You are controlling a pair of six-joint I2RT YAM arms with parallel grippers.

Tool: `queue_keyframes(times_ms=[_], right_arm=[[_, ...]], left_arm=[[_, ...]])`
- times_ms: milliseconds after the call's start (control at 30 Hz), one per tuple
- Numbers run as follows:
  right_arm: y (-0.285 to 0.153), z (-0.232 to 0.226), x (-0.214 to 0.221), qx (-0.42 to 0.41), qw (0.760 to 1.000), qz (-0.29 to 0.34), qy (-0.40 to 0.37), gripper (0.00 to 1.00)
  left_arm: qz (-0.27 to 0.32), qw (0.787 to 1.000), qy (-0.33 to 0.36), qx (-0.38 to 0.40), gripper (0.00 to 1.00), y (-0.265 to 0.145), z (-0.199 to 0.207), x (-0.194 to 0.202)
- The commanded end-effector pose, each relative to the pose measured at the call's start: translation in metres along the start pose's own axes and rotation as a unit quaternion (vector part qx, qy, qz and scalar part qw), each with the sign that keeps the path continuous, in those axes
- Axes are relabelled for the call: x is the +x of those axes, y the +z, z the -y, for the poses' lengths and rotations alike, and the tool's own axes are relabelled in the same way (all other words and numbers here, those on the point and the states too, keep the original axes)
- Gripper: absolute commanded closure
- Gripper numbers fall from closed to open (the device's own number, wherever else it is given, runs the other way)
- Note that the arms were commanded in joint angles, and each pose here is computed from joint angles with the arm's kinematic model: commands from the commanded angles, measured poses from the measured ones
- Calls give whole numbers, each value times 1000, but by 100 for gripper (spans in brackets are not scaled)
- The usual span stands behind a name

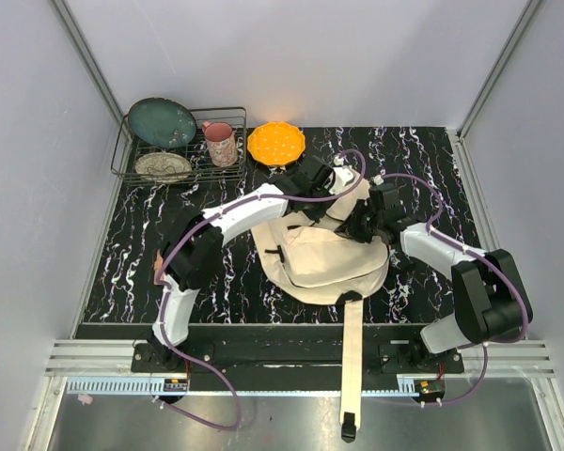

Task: Pack the student bag
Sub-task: Adjust the student bag at the center of the board.

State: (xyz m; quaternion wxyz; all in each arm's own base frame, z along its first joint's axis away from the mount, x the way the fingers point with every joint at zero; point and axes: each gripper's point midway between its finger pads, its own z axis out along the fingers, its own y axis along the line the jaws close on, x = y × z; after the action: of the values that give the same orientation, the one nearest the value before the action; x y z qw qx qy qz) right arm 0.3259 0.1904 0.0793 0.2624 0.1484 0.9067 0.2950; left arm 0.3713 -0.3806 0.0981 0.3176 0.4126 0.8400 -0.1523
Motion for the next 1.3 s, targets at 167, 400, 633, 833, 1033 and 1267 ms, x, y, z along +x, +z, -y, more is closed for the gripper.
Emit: queue_keyframes(times_ms=[167, 400, 633, 833, 1033, 1267], right_arm=[[11, 62, 37, 118, 992, -38, 14, 85], [25, 72, 42, 133, 990, -53, 20, 89], [16, 29, 15, 52, 999, -7, 9, 79], [-14, -5, -20, 18, 998, 59, -7, 51], [-45, -26, -38, -8, 995, 102, -12, 48], [-85, -68, -44, -91, 986, 122, -60, 40]], left_arm=[[149, 978, -77, -120, 100, -85, -75, -92], [241, 959, -103, -110, 100, -147, -78, -137], [241, 960, -114, -90, 100, -132, -71, -127], [235, 961, -130, -71, 66, -125, -65, -119], [238, 959, -135, -79, 39, -135, -67, -116], [238, 938, -192, -164, 1, -186, -106, -72]])
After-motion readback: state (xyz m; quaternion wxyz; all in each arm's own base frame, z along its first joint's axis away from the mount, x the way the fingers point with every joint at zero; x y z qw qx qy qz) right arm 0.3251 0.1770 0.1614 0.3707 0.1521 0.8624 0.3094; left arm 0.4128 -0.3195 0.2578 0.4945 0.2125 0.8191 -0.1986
